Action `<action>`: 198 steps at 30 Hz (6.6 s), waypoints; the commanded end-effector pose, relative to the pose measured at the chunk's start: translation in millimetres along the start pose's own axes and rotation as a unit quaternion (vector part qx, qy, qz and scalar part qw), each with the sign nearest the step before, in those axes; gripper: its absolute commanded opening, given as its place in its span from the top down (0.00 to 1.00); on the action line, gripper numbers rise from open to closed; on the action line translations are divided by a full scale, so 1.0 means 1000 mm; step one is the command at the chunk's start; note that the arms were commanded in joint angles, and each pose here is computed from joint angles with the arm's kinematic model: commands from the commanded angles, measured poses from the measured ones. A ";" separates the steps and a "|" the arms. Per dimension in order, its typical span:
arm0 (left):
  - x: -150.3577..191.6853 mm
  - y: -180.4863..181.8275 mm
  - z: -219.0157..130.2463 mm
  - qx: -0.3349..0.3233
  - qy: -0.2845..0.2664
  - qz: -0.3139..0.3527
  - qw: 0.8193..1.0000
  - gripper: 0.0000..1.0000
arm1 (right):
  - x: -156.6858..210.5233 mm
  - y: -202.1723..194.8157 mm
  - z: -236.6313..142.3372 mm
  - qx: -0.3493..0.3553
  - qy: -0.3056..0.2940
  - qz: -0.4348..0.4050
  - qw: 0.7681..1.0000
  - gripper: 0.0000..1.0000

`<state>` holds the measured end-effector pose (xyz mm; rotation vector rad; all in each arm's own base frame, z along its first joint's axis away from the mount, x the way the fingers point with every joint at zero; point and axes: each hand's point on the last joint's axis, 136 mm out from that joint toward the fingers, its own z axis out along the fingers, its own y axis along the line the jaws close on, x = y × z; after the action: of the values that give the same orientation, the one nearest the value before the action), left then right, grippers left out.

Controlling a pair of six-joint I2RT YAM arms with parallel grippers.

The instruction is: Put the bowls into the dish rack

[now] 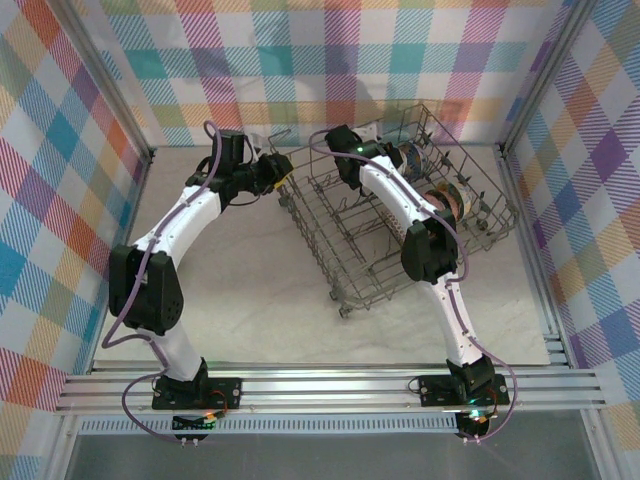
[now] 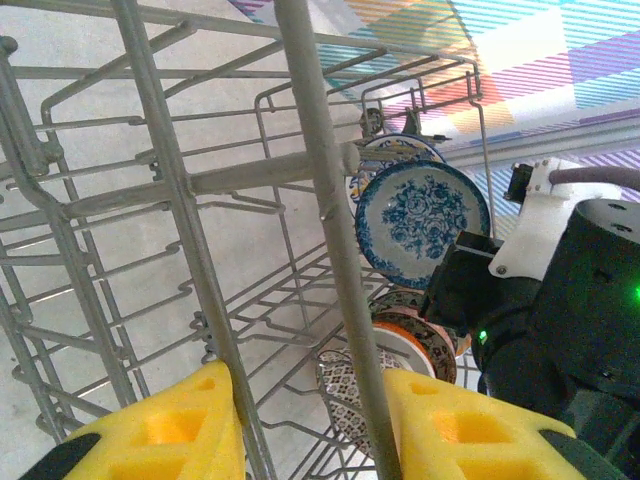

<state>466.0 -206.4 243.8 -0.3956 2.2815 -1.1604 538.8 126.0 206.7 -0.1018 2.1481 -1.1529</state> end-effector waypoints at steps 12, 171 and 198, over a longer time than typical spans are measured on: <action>0.030 -0.008 -0.011 0.016 0.035 0.003 0.999 0.73 | 0.000 -0.010 -0.011 -0.002 0.000 -0.040 0.999 0.90; -0.088 0.141 -0.211 -0.245 -0.151 -0.169 0.942 1.00 | -0.028 -0.037 -0.135 -0.470 -0.098 0.084 0.873 0.08; -0.091 -0.145 -0.167 0.041 -0.310 -0.104 0.944 1.00 | -0.102 -0.006 -0.368 -0.689 -0.379 0.124 0.605 0.36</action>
<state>443.1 -135.6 437.4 -0.8852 1.7687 -0.9835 394.0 410.6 386.8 -0.7813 1.7172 0.7966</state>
